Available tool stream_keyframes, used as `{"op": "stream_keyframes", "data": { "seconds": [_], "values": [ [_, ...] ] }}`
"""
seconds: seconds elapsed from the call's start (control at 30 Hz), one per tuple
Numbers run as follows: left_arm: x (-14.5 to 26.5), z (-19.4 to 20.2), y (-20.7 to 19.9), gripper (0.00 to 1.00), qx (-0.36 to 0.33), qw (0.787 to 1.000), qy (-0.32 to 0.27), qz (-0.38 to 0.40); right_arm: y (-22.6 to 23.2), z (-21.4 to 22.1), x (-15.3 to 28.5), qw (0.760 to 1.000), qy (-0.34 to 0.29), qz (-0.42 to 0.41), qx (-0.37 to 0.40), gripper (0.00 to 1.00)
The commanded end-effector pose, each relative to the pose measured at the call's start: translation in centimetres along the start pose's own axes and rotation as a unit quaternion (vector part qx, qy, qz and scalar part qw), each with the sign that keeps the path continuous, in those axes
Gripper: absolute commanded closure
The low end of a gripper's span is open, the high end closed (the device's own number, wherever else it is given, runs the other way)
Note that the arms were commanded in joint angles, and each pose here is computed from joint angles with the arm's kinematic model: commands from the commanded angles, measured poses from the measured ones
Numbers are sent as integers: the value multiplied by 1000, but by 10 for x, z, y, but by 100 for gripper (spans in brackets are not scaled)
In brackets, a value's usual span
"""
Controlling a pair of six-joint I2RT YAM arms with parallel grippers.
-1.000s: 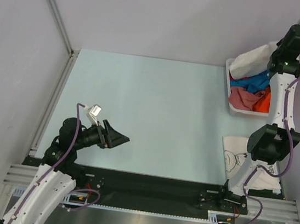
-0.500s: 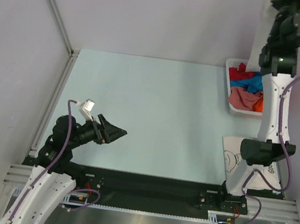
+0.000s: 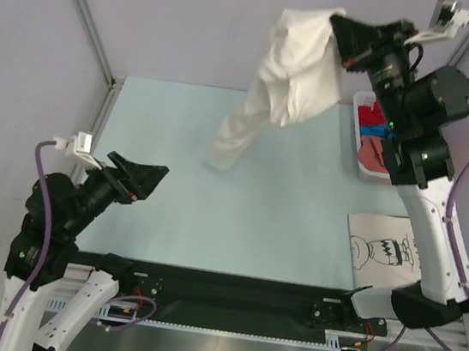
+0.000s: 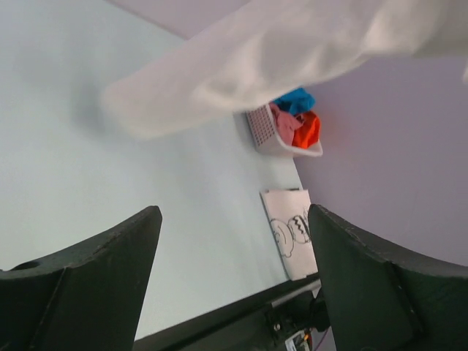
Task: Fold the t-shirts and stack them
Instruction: Move the tshirt to the center of the board, then flatten the tshirt out
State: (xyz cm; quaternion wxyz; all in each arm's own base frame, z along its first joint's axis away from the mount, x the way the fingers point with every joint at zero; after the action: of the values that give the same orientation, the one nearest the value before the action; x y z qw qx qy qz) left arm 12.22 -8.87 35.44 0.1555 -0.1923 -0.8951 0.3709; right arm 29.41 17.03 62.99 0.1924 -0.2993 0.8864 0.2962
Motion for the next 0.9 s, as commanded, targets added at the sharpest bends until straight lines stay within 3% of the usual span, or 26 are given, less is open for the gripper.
{"op": "stream_keyframes", "data": {
  "seconds": [0.0, 0.1, 0.2, 0.27, 0.3, 0.4, 0.47, 0.5, 0.53, 0.6, 0.63, 0.7, 0.8, 0.87],
  "values": [
    [20, -17, -6, 13, -26, 999, -39, -25, -21, 54, 34, 994, 98, 10, -39, 100],
    [24, -21, -11, 13, -38, 998, -28, -31, -63, 109, 68, 980, 179, 70, -51, 95],
    [15, -17, -8, 13, -45, 998, 5, -42, -121, 175, 113, 944, 284, 148, -76, 62],
    [3, -9, 1, 12, -47, 997, 32, -55, -168, 217, 155, 905, 357, 229, -32, 43],
    [-12, 0, 13, 13, -43, 994, 66, -76, -178, 227, 168, 893, 377, 246, -12, 40],
    [-40, 26, 32, 16, -21, 987, 136, -84, -201, 251, 210, 847, 440, 295, 26, 37],
    [-64, 38, 42, 23, -3, 983, 168, -76, -191, 265, 224, 843, 462, 275, 2, 36],
    [-73, 55, 51, 33, 17, 978, 197, -69, -186, 277, 242, 838, 474, 271, -13, 36],
    [-84, 67, 50, 35, 32, 971, 231, -43, -180, 283, 244, 844, 471, 255, -15, 35],
    [-100, 89, 32, 33, 0, 966, 257, 2, -173, 296, 260, 837, 482, 258, -12, 34],
    [-111, 95, 30, 31, -25, 967, 253, -18, -178, 304, 274, 827, 492, 274, -11, 34],
    [-133, 127, 7, 28, -67, 948, 310, -13, -192, 305, 289, 817, 487, 309, 0, 33],
    [-167, 166, -17, 28, -103, 935, 340, 4, -207, 303, 305, 807, 477, 347, -19, 39],
    [-188, 176, -38, 32, -127, 938, 323, 25, -214, 302, 317, 800, 472, 370, -41, 45]
  ]
}}
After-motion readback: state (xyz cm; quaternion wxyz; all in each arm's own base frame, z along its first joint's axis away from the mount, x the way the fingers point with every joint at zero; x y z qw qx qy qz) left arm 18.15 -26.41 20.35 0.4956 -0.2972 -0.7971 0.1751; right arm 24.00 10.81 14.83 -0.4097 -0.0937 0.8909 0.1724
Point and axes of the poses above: each gripper's point midway between its finger pads, its own x axis back along the fingers, its own y axis along the line the jaws close on, z = x × y, the point moved 6 cm from there along x, back along the fingers, and after that the axes turned 2 degrees about x, right-handed, at the moved point
